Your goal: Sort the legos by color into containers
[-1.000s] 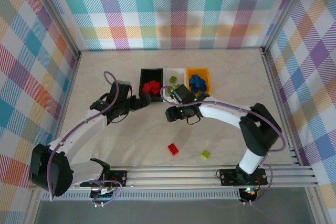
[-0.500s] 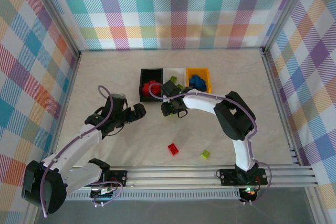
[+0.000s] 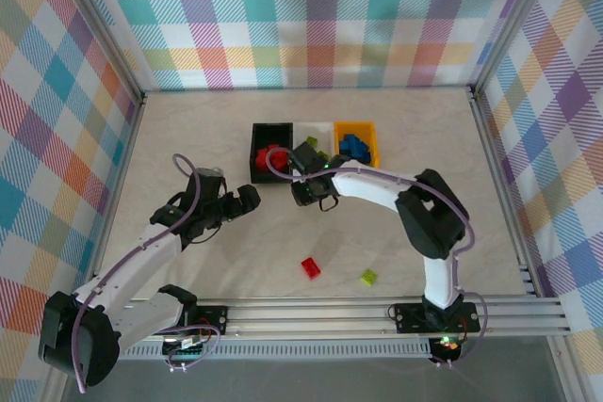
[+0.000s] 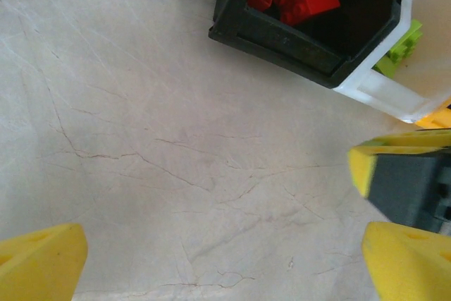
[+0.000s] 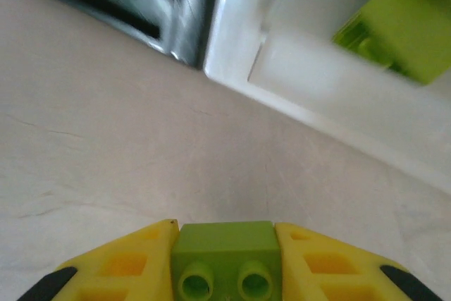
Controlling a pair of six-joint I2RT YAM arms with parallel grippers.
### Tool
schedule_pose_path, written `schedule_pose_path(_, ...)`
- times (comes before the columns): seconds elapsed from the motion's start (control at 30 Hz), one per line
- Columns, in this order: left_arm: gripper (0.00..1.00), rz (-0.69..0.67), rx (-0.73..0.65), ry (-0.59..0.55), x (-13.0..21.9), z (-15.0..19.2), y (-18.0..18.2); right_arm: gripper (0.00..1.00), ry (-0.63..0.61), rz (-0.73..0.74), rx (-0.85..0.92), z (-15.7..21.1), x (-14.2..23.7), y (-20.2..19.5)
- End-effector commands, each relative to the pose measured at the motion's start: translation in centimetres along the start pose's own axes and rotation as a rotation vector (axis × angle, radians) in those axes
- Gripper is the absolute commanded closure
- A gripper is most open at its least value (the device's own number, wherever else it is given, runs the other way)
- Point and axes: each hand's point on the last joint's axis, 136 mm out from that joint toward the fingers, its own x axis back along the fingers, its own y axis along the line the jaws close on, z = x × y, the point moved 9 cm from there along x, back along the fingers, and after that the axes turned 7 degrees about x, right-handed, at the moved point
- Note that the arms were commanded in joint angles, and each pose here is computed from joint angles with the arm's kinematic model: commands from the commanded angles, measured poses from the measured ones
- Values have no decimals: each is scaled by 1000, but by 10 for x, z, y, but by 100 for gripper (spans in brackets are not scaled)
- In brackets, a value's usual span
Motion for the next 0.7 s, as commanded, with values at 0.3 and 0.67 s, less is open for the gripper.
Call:
schedule_pose_path(0.3, 0, 73, -17, 7, 12, -6, -12, 68, -180, 11, -154, -69, 53, -55)
schedule_pose_path(0.67, 0, 97, -28, 92, 2, -1, -15, 56, -104, 124, -230, -114, 7, -85)
